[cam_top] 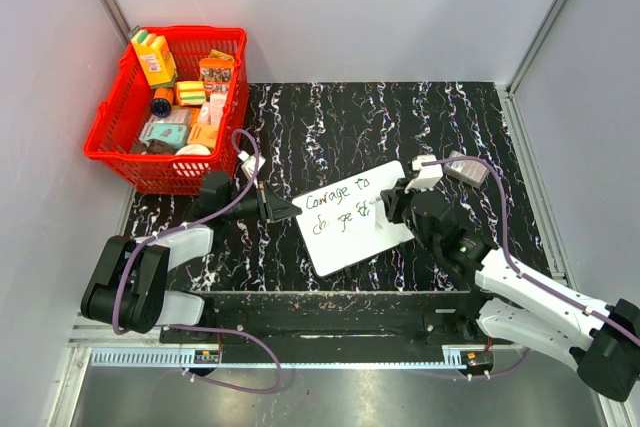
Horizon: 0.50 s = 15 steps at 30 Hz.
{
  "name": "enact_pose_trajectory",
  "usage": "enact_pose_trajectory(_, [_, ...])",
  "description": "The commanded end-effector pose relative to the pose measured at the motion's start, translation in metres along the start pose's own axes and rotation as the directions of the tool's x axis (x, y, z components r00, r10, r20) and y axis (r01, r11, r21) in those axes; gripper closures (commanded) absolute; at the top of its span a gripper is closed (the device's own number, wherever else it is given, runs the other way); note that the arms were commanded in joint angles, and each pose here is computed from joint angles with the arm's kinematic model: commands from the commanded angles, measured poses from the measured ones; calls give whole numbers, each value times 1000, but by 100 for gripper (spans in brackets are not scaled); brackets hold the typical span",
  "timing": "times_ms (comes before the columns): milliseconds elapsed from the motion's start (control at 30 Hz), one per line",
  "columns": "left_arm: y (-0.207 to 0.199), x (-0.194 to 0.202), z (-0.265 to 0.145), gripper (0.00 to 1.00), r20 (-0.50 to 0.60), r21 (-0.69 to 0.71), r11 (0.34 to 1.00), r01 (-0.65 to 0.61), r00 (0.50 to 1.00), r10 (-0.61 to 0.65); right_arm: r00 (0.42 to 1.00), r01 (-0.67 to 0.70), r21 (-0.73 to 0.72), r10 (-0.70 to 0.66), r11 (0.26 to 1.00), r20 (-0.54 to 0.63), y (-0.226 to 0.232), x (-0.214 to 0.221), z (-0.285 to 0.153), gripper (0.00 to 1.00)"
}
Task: Write a sentence on the whiteboard
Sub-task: Write on the whiteboard at the whiteboard stand.
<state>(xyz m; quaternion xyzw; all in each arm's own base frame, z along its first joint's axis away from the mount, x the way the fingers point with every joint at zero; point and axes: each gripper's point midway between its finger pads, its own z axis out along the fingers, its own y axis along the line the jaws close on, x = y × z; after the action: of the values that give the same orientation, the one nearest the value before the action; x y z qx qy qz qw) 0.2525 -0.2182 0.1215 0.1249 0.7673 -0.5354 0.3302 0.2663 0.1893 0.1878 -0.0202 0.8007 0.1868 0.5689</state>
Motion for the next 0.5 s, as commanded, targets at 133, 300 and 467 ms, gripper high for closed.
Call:
enact_pose_trajectory(133, [24, -13, 2, 100, 50, -102, 987, -121, 991, 126, 998, -28, 5, 28, 1000, 53, -1, -15, -1, 100])
enact_pose_trajectory(300, [24, -14, 2, 100, 51, -103, 987, -122, 991, 127, 999, -29, 5, 29, 1000, 27, -4, -5, -4, 100])
enact_pose_trajectory(467, [24, -13, 2, 100, 49, -101, 987, -121, 991, 126, 1000, -29, 7, 29, 1000, -11, -8, 7, -8, 100])
